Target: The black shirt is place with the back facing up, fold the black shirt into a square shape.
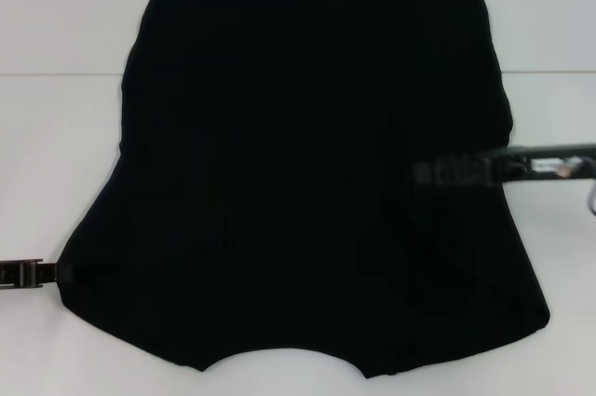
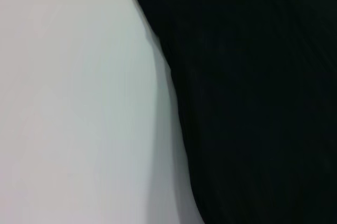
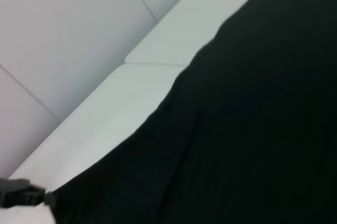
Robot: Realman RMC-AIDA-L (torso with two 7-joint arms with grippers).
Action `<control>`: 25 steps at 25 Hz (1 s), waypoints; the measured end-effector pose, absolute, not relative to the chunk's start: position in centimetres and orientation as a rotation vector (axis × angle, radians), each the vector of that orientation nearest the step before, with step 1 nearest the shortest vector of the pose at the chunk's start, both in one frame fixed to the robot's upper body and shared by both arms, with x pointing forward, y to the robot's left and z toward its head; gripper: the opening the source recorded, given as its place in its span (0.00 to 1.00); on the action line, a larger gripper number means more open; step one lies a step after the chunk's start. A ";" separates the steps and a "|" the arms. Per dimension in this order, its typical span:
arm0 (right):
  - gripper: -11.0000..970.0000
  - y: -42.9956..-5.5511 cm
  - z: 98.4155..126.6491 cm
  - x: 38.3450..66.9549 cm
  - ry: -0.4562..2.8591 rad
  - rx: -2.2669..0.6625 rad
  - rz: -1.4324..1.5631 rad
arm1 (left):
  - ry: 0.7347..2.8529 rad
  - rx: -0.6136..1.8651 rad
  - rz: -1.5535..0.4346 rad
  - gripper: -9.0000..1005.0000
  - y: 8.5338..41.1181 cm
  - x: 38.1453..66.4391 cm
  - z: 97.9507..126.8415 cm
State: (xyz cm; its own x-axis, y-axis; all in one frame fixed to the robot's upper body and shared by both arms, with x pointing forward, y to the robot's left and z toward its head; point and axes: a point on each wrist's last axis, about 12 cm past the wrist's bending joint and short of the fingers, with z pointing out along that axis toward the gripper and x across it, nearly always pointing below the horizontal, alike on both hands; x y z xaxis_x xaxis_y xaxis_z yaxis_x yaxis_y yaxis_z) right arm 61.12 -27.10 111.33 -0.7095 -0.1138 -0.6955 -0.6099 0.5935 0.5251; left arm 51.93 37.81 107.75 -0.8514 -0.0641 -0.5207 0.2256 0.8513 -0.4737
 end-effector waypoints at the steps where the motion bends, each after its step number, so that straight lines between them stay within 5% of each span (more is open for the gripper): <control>1: 0.73 -27.7 111.3 60.7 2.211 -0.569 1.060 | 2.487 0.116 -0.728 0.04 37.8 51.9 107.8; 12: 0.73 -35.2 109.6 55.2 2.417 -0.411 1.090 | 2.467 0.102 -0.758 0.04 37.3 51.9 107.5; 25: 0.74 -37.1 108.2 53.4 2.553 -0.360 1.028 | 2.457 0.097 -0.776 0.04 37.1 52.2 107.3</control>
